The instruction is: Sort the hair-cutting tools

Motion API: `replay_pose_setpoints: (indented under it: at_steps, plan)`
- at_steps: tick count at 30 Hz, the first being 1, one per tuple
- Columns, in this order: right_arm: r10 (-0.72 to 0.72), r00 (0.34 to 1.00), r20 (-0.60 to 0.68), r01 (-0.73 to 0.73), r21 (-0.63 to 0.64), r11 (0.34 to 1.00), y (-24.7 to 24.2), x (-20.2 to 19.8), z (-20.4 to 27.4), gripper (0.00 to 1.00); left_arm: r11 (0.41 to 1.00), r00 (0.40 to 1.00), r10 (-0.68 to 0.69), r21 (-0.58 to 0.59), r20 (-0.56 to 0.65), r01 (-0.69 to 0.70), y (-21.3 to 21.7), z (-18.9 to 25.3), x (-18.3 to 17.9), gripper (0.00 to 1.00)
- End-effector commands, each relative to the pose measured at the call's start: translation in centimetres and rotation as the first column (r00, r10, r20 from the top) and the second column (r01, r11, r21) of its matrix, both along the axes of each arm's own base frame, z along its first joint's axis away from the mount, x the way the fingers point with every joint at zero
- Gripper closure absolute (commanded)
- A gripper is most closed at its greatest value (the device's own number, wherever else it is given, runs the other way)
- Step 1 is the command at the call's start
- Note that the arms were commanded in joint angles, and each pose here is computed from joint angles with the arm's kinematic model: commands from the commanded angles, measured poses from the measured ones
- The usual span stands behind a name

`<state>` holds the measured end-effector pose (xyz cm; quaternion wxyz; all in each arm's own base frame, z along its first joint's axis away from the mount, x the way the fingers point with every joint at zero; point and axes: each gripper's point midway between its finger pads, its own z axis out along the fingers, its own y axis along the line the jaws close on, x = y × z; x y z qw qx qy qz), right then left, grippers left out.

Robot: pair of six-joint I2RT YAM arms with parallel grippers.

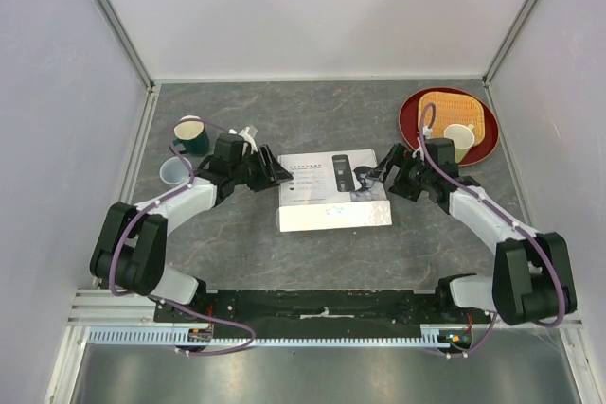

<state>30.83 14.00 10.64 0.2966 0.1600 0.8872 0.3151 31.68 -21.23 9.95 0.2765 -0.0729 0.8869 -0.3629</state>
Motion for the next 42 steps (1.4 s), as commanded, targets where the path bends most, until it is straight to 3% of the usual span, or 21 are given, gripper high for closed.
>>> replay_pose_setpoints:
  at_steps: [1, 19, 23, 24, 27, 32, 42]
  plan:
    - [0.039, 0.998, 0.043, -0.042, 0.076, 0.996, 1.5, 1.3, 0.0, 0.02, 0.999, 0.999, 0.005, -0.045, 0.038, -0.004, -1.0, 0.2, 1.7, 0.41]
    - [0.1, 0.993, 0.064, -0.11, 0.173, 0.979, 5.9, 6.1, 0.7, 0.04, 0.994, 0.999, -0.024, -0.106, 0.039, 0.028, -3.4, 0.5, 5.5, 0.43]
    - [0.103, 0.989, 0.103, -0.111, 0.082, 0.99, 5.1, 7.5, 1.7, 0.04, 0.998, 0.999, 0.041, -0.047, 0.036, -0.039, -2.3, 0.2, 5.9, 0.43]
    - [0.085, 0.989, 0.118, -0.091, 0.045, 0.995, 4.6, 7.9, 1.9, 0.04, 0.997, 0.997, 0.078, 0.001, -0.004, -0.078, -1.3, -0.7, 5.5, 0.43]
    - [0.046, 0.985, 0.167, -0.029, -0.105, 0.994, 2.1, 8.4, 3.3, 0.02, 0.973, 0.982, 0.188, 0.129, 0.024, -0.19, 1.5, -1.2, 5.8, 0.43]
    - [0.006, 0.981, 0.193, 0.039, -0.225, 0.974, -0.5, 7.7, 5.4, 0.02, 0.941, 0.969, 0.236, 0.23, 0.077, -0.248, 4.2, 0.0, 4.9, 0.41]
    - [0.116, 0.983, 0.142, -0.09, -0.174, 0.981, 0.5, 1.6, 4.3, 0.02, 0.976, 0.986, 0.092, 0.183, 0.142, -0.118, 3.6, 3.6, 1.4, 0.4]
